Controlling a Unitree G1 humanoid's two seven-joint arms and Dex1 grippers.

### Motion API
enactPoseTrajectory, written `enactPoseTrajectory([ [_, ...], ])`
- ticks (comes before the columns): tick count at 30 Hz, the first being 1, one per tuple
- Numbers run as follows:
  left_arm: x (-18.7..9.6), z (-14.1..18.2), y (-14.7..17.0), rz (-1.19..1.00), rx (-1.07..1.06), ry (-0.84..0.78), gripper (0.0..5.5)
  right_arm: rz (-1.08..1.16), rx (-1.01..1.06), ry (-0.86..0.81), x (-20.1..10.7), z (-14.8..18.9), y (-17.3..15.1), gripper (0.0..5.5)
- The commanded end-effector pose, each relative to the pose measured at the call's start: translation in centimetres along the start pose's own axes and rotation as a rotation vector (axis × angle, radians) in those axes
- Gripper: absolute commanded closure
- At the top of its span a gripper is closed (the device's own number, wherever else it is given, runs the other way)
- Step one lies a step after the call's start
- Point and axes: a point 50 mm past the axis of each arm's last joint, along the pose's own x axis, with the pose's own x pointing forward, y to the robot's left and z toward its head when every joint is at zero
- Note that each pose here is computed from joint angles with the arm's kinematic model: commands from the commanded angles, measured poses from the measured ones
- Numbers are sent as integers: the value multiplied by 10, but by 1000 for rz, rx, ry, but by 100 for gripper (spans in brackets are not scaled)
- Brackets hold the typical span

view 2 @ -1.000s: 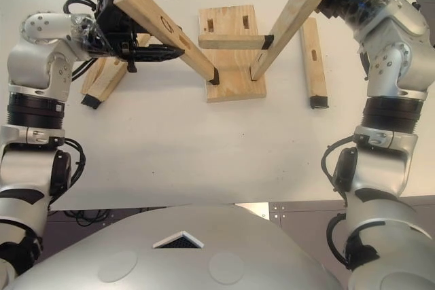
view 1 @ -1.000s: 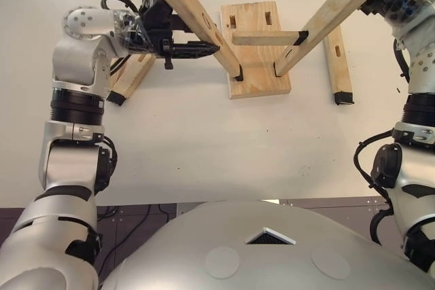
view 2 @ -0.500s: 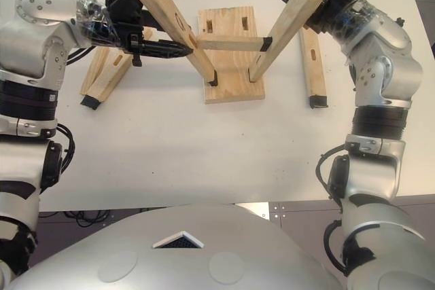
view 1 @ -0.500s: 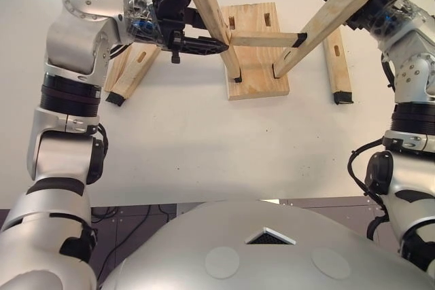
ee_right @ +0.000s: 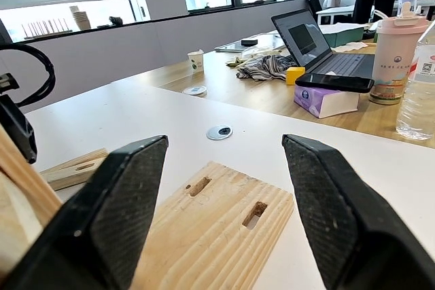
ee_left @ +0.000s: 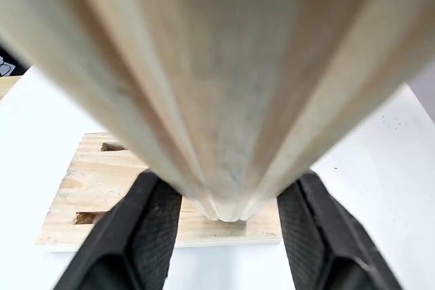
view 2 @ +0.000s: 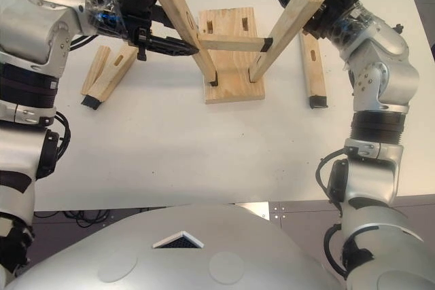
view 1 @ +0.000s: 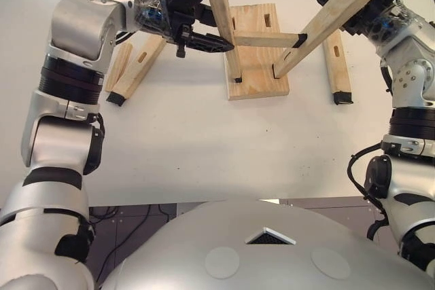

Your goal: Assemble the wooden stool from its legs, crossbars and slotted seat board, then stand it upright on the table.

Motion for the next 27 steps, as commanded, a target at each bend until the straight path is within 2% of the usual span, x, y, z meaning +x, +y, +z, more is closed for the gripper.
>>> enactPoseTrajectory([
  [1, 14, -47, -5, -45, -84, 302, 349, 7, -6, 5, 0, -6, 7, 239],
  [5, 14, -61, -1, -41, -26, 454, 349, -4, -14, 27, -2, -16, 11, 239],
  [8, 15, -85, -4, -59, 0, 577, 349, -3, -26, 54, 0, -27, 19, 239],
  [15, 13, -142, -16, -132, 17, 808, 349, -139, -13, 131, 33, -60, 47, 239],
  [20, 11, -179, -39, -241, -73, 904, 349, -193, 5, 138, 26, -66, 44, 239],
  [24, 8, -196, -55, -297, -114, 932, 349, -223, 6, 135, 21, -64, 39, 239],
  [26, 10, -195, -55, -286, -143, 881, 349, -229, -1, 129, 19, -62, 38, 239],
  [27, 14, -185, -50, -258, -164, 803, 349, -238, -8, 120, 17, -59, 35, 239],
])
